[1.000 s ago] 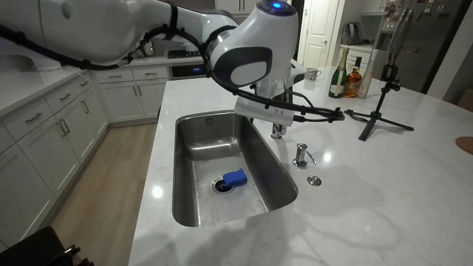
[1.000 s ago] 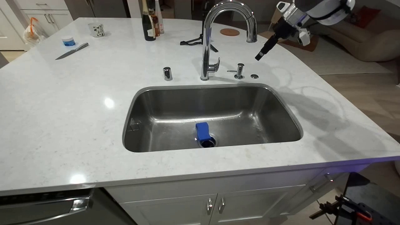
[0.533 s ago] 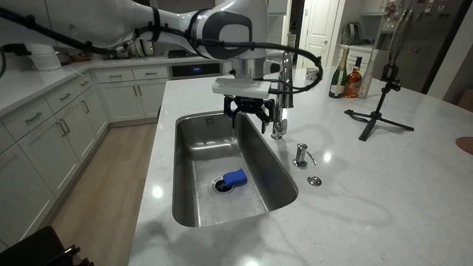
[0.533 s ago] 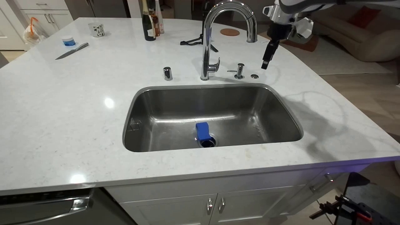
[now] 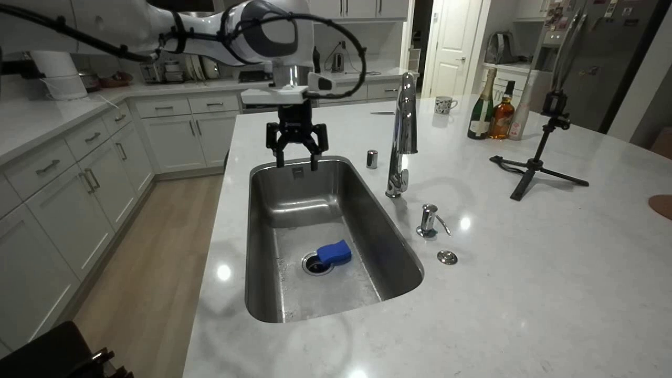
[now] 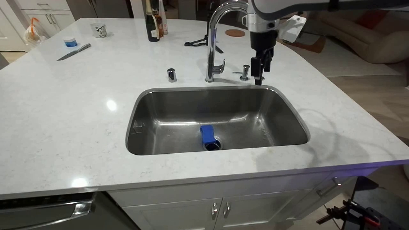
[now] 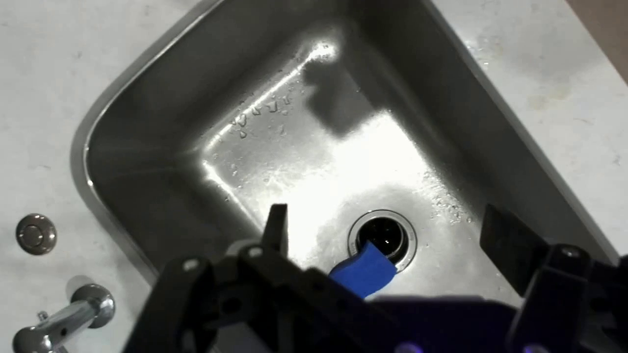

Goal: Push back the retractable faucet into the main hose

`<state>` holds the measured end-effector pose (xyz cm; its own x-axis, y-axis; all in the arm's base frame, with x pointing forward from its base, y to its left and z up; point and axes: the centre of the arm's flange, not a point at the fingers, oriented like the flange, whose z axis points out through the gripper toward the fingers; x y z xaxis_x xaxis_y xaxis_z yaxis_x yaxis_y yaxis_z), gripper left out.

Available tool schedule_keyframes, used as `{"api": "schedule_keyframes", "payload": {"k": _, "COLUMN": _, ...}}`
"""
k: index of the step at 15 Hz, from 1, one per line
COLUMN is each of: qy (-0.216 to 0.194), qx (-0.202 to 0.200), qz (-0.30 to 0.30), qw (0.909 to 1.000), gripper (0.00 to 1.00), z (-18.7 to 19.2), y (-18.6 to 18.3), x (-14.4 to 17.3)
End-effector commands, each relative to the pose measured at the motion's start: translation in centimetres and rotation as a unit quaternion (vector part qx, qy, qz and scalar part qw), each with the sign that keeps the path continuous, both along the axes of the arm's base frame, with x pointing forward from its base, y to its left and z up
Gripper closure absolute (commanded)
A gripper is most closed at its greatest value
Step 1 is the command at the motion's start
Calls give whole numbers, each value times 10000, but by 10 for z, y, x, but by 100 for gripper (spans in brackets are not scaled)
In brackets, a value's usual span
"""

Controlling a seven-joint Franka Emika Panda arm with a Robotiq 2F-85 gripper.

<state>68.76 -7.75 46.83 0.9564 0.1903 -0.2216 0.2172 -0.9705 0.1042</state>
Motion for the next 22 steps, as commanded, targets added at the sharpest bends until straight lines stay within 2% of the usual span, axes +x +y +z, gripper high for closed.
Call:
{"api": "schedule_keyframes", "payload": {"k": 1, "qy": 100, "qx": -28, "qz": -341, "qw": 9994, "gripper": 0, "z": -1, "y": 69, "x": -1}}
{"api": "schedule_keyframes", "payload": {"k": 2, "qy": 62, "qx": 15, "qz": -484, "qw": 9988, "gripper": 0, "z": -4, "y": 86, "x": -1}}
{"api": "schedule_keyframes", "payload": {"k": 3, "qy": 39, "qx": -15, "qz": -225, "qw": 9997, "gripper": 0, "z": -4, "y": 65, "x": 1}}
{"api": "schedule_keyframes", "payload": {"k": 6, "qy": 20, "qx": -36, "qz": -308, "qw": 9995, "gripper": 0, "z": -6, "y": 90, "x": 2}}
{"api": "schedule_keyframes", "payload": {"k": 11, "qy": 24, "qx": -35, "qz": -410, "qw": 9992, "gripper": 0, "z": -7, "y": 79, "x": 2}}
{"api": "schedule_keyframes", "payload": {"k": 22, "qy": 24, "qx": -33, "qz": -400, "qw": 9992, "gripper": 0, "z": -7, "y": 80, "x": 2}}
